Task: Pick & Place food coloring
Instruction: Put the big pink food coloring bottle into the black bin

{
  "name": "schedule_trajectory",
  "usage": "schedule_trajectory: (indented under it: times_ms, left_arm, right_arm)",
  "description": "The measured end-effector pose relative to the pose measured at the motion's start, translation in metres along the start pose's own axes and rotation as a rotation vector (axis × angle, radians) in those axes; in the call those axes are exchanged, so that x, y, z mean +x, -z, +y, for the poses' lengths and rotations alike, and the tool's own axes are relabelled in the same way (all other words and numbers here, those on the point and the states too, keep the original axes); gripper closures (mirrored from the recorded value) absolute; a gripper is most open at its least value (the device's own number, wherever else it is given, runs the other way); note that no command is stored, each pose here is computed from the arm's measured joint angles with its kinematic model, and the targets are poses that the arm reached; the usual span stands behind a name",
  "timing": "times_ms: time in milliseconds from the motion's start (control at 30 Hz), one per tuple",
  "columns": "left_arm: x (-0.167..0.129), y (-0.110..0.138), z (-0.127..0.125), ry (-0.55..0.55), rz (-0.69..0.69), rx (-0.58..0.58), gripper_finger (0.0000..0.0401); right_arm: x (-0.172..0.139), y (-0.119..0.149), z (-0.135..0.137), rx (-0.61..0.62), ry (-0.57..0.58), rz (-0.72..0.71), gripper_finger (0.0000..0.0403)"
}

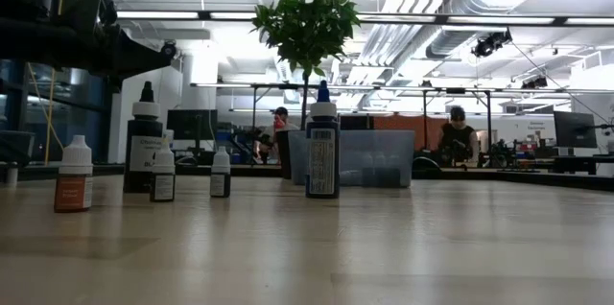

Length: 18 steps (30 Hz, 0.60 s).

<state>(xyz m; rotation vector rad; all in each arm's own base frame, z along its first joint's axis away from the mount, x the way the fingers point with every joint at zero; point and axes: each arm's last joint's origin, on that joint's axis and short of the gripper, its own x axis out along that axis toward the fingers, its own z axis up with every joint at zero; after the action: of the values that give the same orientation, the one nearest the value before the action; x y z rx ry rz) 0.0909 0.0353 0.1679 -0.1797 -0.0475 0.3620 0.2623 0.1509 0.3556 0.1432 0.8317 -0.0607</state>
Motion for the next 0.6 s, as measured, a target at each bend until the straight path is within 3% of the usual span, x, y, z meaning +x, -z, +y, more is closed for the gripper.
schedule_trajectory:
  times_ms: [300, 600]
  left_arm:
    - [0.000, 0.000, 0.000, 0.000, 0.000, 0.000, 0.0401]
    - [0.000, 0.000, 0.000, 0.000, 0.000, 0.000, 0.0401]
  right_arm:
    - [-0.035, -0.055, -0.047, 0.055, 0.229, -0.075, 0.0292]
    - [0.004, -0.094, -0.102, 0.163, 0.377, -0.005, 0.0293]
